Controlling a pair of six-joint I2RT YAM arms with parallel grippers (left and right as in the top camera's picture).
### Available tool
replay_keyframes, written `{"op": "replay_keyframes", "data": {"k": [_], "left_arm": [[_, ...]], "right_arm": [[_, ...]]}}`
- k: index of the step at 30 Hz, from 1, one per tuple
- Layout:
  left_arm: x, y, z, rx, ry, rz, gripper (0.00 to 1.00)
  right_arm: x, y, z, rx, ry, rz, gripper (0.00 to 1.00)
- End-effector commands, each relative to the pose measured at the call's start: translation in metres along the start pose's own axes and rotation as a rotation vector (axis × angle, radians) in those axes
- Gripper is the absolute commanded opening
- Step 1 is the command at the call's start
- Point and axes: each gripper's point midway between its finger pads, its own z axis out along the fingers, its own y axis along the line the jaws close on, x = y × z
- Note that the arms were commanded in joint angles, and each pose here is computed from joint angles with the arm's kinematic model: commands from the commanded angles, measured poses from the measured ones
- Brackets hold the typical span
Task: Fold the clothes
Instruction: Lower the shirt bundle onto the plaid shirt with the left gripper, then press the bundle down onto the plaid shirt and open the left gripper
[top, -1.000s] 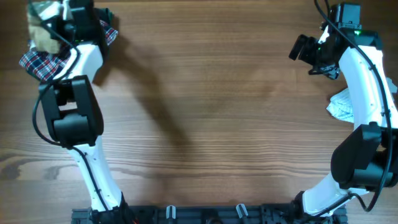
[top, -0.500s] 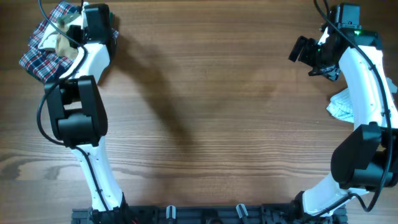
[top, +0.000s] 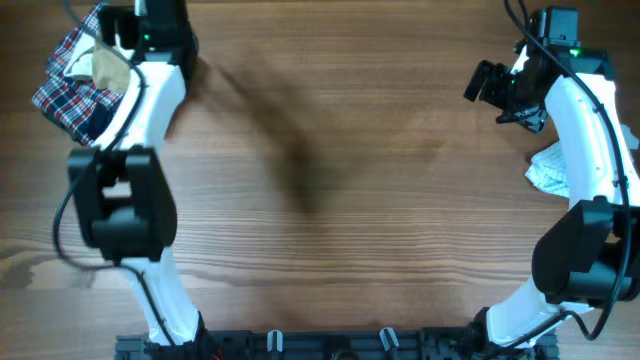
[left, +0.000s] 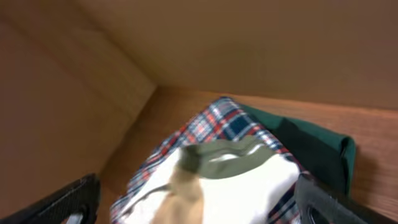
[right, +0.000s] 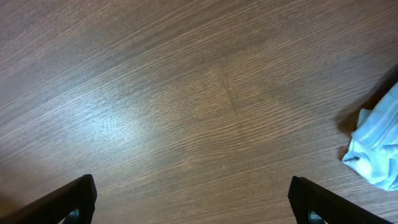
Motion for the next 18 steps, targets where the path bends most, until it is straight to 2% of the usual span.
{"op": "replay_keyframes", "data": {"k": [1,2,3,4,5,6,11,18], "left_arm": [[-0.022,0.007,-0.036,0.228,0.025,-0.264,0.71],[-0.017,-0.007,-0.041,0.361,0.061,-0.287,0.47],[-0.012,-0.017,-0.043,0.452,0.091,-0.311,0.29],[-0.003,-0.029,-0.042,0.558,0.132,-0.334,0.16],[0.001,-0.030,-0.038,0.578,0.150,-0.349,0.07],[0.010,-0.028,-0.028,0.562,0.176,-0.371,0.04],[0.046,-0.011,0.014,0.455,0.246,-0.397,0.04],[0.075,0.016,0.060,0.386,0.262,-0.444,0.04]], "right_arm": [[-0.003,0.008,-0.013,-0.039,-0.023,-0.022,1.00],[-0.003,0.008,-0.013,-0.039,-0.021,-0.022,1.00],[-0.002,0.007,-0.013,-0.038,-0.019,-0.022,1.00],[-0.001,0.007,-0.013,-0.037,-0.014,-0.022,1.00],[0.000,0.007,-0.013,-0.035,-0.010,-0.022,1.00],[0.001,0.006,-0.013,-0.033,-0.004,-0.022,1.00],[0.006,0.005,-0.013,-0.027,0.014,-0.020,1.00],[0.009,0.008,-0.013,-0.046,0.031,-0.020,1.00]]}}
